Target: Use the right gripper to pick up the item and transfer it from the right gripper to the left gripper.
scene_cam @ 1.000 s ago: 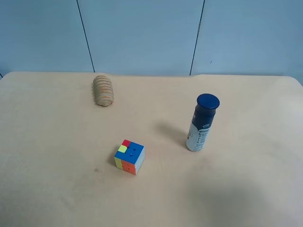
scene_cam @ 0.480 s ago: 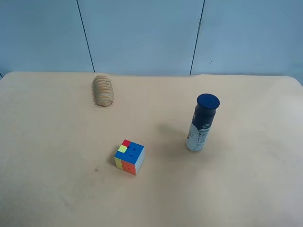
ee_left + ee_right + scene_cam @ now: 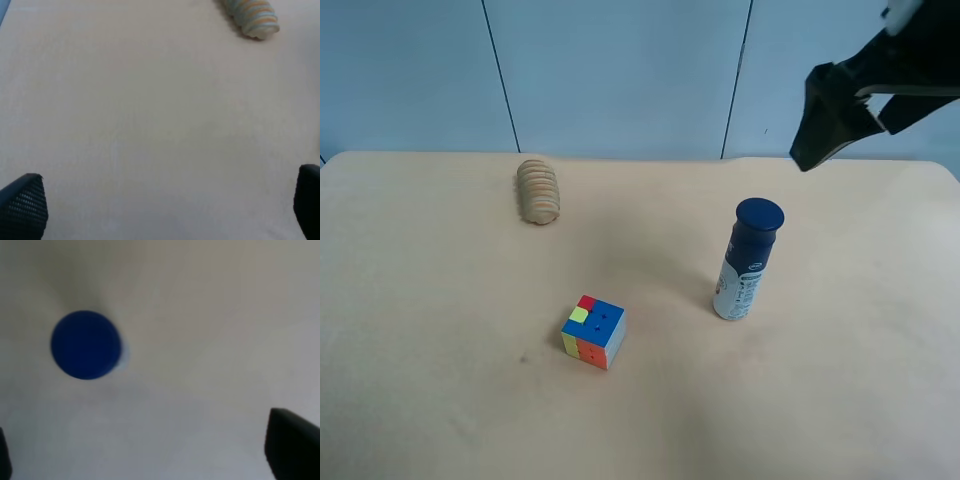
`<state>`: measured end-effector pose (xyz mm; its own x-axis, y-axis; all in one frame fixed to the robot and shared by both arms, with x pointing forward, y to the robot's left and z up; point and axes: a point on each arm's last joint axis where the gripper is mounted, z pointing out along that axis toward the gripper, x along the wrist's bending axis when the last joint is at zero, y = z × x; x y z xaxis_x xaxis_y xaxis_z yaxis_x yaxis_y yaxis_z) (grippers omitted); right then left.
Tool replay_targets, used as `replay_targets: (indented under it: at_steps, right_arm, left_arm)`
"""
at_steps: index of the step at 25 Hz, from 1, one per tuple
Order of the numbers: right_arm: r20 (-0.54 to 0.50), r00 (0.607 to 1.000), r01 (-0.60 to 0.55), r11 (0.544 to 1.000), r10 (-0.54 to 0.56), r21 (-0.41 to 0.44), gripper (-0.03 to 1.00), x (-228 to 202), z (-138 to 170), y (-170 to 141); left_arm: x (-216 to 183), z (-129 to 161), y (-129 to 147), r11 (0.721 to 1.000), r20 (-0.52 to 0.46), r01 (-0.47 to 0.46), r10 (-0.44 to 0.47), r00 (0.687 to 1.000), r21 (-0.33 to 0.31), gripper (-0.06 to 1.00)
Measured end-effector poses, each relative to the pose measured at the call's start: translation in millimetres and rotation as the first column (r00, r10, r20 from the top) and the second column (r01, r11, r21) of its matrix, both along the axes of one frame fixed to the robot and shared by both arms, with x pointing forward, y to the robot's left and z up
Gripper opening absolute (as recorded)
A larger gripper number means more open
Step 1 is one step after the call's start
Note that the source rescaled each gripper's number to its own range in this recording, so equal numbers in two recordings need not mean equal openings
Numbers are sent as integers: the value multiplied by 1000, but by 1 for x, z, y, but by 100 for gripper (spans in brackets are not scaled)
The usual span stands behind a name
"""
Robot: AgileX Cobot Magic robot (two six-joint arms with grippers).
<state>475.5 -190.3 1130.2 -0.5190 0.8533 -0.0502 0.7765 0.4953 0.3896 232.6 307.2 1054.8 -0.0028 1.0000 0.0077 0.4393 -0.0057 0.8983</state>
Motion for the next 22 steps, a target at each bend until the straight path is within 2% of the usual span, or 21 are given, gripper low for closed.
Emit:
replay_targets:
  at_steps: [4, 11, 22]
  right_arm:
    - [-79, 997, -27, 999, 25, -28, 100, 18, -22, 17]
    - [-201, 979, -40, 996, 24, -78, 100, 38, -60, 30]
    - [-261, 965, -61, 994, 34, -94, 100, 61, -100, 42]
  left_arm:
    - [0, 0, 0, 1000, 0, 0, 0, 1000, 0, 100]
    - [0, 0, 0, 1000, 0, 0, 0, 1000, 0, 100]
    - [0, 0, 0, 1000, 0, 0, 0, 1000, 0, 100]
